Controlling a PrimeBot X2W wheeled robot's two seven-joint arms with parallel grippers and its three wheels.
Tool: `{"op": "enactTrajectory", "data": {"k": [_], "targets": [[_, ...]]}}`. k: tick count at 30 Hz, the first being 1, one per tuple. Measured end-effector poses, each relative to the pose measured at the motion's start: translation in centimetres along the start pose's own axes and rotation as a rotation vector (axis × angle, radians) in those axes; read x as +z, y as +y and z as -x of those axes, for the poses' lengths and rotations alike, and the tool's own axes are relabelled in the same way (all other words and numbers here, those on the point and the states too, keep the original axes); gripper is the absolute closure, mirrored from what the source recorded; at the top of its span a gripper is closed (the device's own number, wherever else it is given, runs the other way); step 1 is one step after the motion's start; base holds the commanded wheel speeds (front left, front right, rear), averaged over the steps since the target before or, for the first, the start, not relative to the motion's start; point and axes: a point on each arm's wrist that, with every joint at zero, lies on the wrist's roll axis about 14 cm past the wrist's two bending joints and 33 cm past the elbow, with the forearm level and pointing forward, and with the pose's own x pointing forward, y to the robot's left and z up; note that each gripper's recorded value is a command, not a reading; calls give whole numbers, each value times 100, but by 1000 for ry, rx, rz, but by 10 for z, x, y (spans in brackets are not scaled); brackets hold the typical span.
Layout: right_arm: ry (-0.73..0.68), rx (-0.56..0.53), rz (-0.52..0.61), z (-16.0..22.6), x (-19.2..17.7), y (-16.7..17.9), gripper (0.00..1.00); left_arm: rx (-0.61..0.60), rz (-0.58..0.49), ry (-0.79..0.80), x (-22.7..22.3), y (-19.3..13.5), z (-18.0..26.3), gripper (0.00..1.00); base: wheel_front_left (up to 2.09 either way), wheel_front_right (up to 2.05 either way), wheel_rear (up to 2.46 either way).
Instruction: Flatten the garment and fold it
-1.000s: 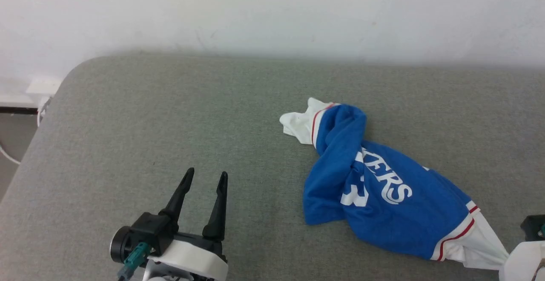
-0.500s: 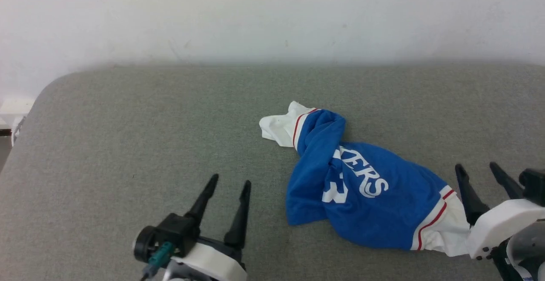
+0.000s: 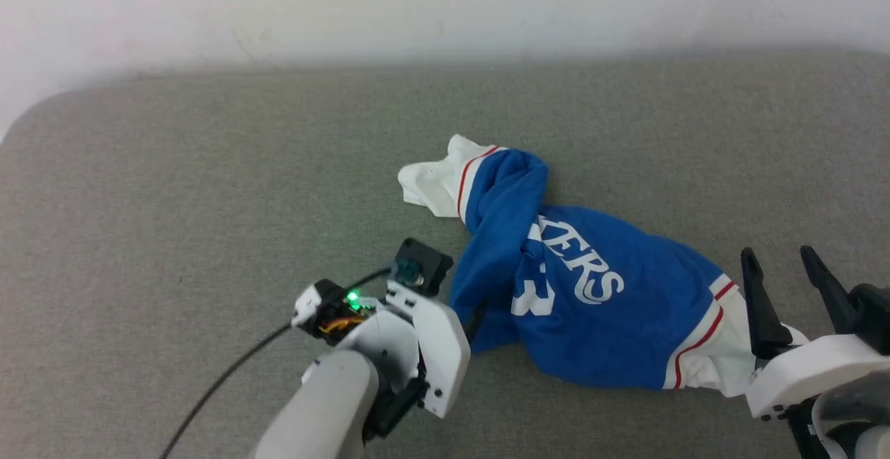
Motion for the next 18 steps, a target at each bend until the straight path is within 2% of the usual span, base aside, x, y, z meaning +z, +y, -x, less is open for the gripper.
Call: {"op": "enactTrajectory", "data": {"k": [4, 11, 12, 13, 14, 18], "targets": [[21, -7, -1, -3, -9, -1, 0, 10, -17, 156, -16, 9, -13, 0, 0, 0, 0], [59, -29, 3, -9, -26, -7, 0, -3, -3, 264, -40, 13, -29, 0, 0, 0, 0], [67, -33, 3, -9, -29, -8, 0, -7, 4, 270, -42, 13, -31, 16, 0, 0, 0], [75, -36, 4, -9, -32, -9, 0, -10, 10, 270, -43, 13, -32, 95, 0, 0, 0], [79, -38, 7, -10, -34, -10, 0, -10, 18, 265, -43, 13, -32, 100, 0, 0, 0], [86, -26, 13, -14, -36, -5, 0, 2, 52, 222, -39, 18, -30, 100, 0, 0, 0]]}}
